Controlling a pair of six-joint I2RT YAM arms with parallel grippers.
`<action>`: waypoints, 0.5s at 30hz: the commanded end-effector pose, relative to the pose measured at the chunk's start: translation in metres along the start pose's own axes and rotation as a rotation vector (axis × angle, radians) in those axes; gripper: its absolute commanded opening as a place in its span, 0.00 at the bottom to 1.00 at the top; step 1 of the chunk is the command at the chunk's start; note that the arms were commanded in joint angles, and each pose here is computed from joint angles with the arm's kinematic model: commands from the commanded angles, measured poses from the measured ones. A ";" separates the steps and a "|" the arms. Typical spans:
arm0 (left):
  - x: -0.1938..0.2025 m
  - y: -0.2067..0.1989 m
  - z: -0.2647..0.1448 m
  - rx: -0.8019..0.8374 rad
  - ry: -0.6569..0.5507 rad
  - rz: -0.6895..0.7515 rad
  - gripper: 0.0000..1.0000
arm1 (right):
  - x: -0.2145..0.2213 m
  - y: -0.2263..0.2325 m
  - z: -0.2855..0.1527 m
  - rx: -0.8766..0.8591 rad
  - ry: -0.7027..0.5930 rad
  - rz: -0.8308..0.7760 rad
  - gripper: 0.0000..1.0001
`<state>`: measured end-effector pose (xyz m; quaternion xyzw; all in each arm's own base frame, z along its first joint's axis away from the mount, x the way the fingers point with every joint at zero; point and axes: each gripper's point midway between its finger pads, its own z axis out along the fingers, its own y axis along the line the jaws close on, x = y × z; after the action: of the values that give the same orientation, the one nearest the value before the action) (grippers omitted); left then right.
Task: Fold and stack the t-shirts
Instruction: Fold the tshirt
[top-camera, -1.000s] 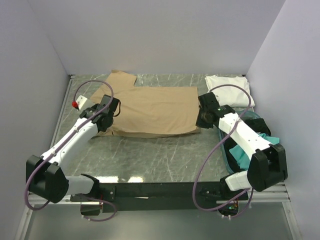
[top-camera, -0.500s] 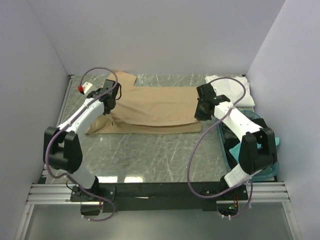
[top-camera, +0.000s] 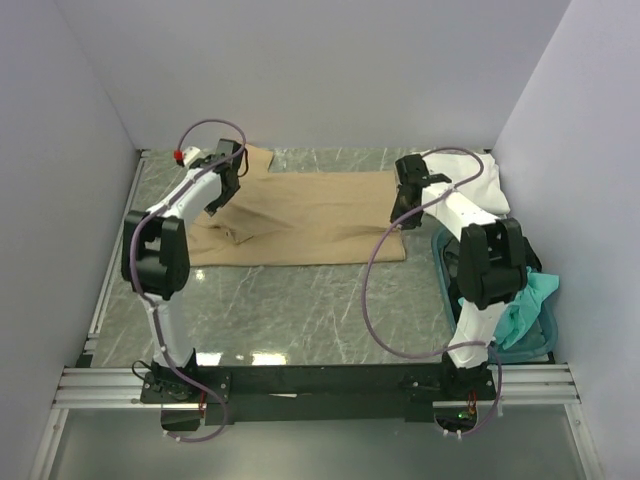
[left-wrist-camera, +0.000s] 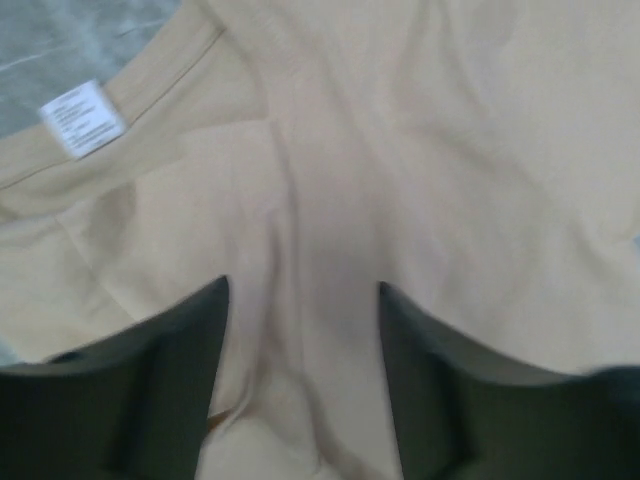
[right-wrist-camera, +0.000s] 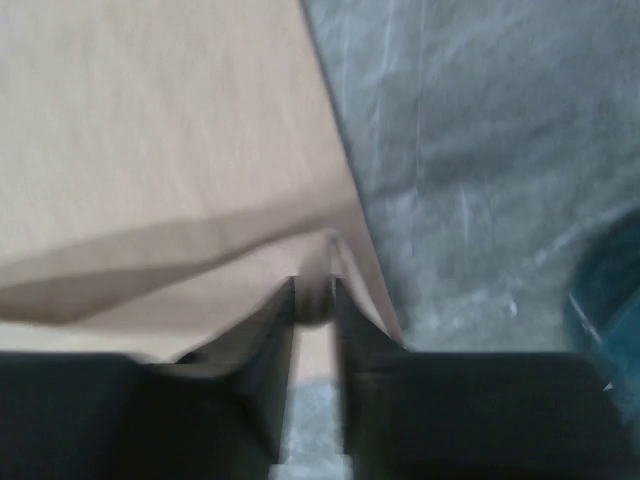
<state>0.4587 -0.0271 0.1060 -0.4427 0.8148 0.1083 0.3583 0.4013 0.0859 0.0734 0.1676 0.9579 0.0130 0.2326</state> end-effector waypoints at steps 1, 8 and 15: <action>-0.020 -0.030 0.008 0.053 -0.002 0.010 0.69 | -0.045 -0.001 0.005 0.009 -0.094 0.042 0.33; -0.053 -0.040 -0.028 0.152 -0.004 0.006 0.99 | -0.050 -0.002 -0.035 -0.045 -0.190 0.056 0.77; -0.011 0.019 -0.044 0.213 0.056 -0.009 0.99 | 0.018 0.037 -0.045 -0.212 -0.136 -0.103 0.81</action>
<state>0.4354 -0.0274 0.1389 -0.4148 0.8327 0.0386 0.3648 0.3844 0.0976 0.1108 0.1442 0.9402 0.0550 0.3038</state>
